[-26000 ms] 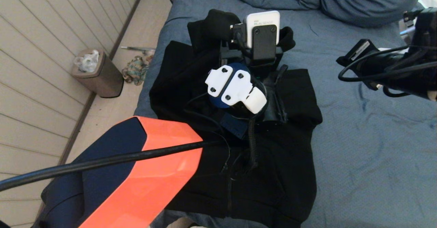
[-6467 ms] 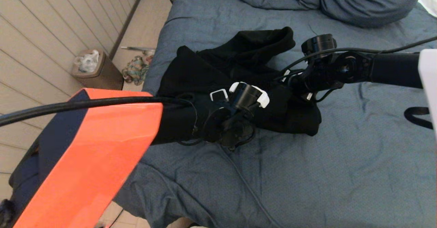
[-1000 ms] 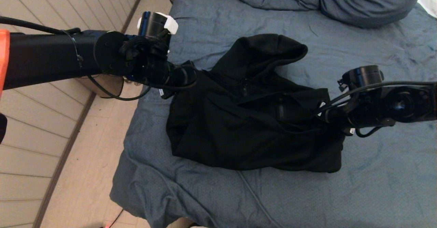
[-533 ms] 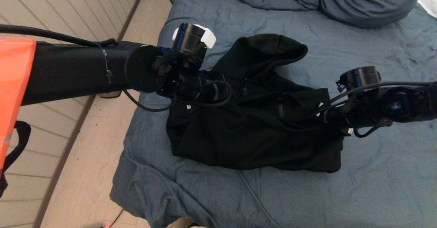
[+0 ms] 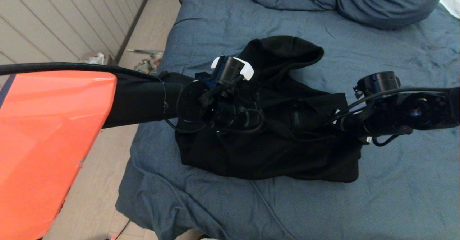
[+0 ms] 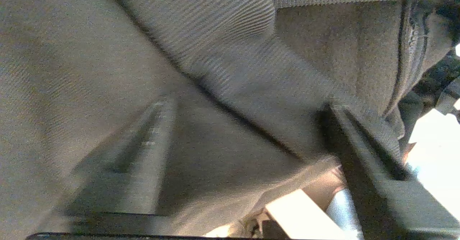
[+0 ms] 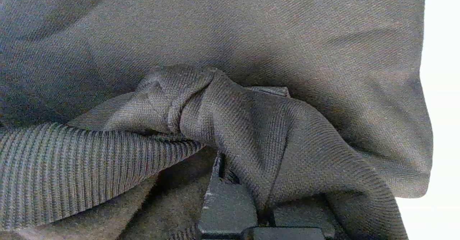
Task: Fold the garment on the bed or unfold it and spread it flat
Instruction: Fold the black sweatshirt
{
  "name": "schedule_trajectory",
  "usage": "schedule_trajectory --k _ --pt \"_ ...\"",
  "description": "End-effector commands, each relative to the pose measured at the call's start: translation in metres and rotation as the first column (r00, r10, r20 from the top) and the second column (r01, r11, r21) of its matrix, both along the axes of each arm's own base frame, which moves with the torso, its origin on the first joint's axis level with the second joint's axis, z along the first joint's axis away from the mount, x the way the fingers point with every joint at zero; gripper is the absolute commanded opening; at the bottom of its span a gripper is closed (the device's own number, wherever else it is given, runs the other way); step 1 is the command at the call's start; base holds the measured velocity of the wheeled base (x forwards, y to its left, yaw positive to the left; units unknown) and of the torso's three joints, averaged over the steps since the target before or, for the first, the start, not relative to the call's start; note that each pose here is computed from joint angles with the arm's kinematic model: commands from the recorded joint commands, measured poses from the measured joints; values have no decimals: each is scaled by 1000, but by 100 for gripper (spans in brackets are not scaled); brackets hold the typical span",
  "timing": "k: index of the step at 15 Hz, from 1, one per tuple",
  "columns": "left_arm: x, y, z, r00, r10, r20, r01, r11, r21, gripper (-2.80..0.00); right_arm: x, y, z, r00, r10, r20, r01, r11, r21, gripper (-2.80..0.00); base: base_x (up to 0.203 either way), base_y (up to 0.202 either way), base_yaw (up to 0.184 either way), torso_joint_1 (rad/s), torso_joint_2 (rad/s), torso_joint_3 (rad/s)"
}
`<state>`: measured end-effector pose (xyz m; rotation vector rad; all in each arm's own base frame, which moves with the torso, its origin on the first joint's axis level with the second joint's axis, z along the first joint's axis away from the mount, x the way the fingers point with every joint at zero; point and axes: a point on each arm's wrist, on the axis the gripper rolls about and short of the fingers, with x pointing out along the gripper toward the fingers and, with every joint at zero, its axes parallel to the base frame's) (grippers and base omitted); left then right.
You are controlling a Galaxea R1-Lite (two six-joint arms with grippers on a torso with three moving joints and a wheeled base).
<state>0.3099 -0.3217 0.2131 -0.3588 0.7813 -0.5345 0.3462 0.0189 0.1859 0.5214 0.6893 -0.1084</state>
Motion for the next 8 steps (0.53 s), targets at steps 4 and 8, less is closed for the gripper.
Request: schedule_trajectory --k 4,8 --pt "1 -3 -2 1000 0 4 0 1000 -10 -280 0 0 0 1000 1 0 -1 1000 2 -280 0 0 0 0 0 0" --pt "0 3 11 998 37 46 -36 999 -24 -280 0 0 0 1000 1 0 -1 1000 2 -280 0 0 0 0 0 0"
